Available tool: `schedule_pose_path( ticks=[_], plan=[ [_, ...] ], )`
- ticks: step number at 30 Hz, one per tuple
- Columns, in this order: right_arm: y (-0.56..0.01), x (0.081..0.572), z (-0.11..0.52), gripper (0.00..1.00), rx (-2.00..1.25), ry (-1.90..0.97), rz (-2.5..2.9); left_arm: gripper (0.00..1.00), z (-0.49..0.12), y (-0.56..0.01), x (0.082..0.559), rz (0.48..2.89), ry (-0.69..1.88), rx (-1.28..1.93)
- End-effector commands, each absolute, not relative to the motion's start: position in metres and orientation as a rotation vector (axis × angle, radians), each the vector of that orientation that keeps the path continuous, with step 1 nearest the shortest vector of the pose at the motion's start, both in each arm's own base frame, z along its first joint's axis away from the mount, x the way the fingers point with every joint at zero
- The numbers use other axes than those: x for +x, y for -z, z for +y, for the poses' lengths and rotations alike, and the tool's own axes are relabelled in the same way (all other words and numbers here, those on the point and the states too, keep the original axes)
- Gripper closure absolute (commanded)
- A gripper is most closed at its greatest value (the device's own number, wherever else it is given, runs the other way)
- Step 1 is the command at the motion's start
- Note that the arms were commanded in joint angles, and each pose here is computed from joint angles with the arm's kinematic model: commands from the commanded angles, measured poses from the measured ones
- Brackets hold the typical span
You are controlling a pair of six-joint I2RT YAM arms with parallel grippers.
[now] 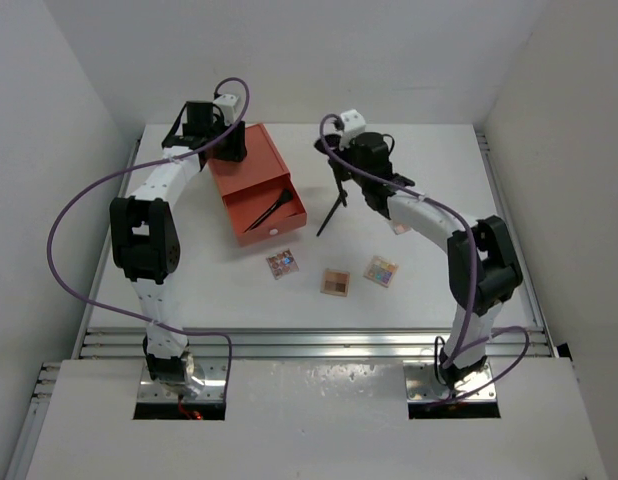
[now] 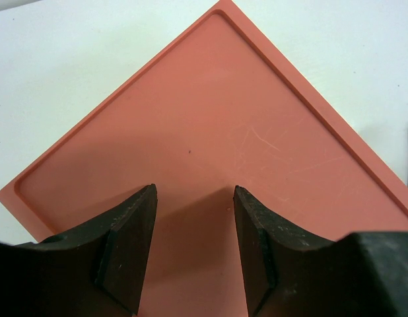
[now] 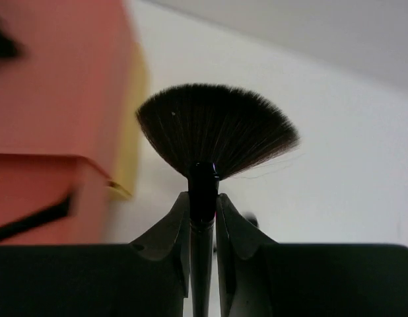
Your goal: Organize the makeup
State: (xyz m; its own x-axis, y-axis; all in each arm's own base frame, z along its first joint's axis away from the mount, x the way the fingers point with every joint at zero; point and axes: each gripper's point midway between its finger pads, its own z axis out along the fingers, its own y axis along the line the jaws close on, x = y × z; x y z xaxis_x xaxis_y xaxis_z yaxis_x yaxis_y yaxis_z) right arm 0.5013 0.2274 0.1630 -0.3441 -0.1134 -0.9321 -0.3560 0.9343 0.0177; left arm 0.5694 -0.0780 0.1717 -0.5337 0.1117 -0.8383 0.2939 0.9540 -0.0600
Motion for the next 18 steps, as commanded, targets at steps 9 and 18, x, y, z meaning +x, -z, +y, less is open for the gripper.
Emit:
schedule_pose_path(
  ticks=[9, 18],
  plan=[
    [-0.246, 0.432, 0.428, 1.0, -1.249, -0.616, 1.174, 0.44, -0.061, -0.136, 0.559, 2.261, 0.234, 0.225],
    [-0.185, 0.421, 0.432, 1.0, -1.423, -0.628, 1.261, 0.44, -0.061, -0.136, 0.559, 2.262, 0.239, 0.214]
  ],
)
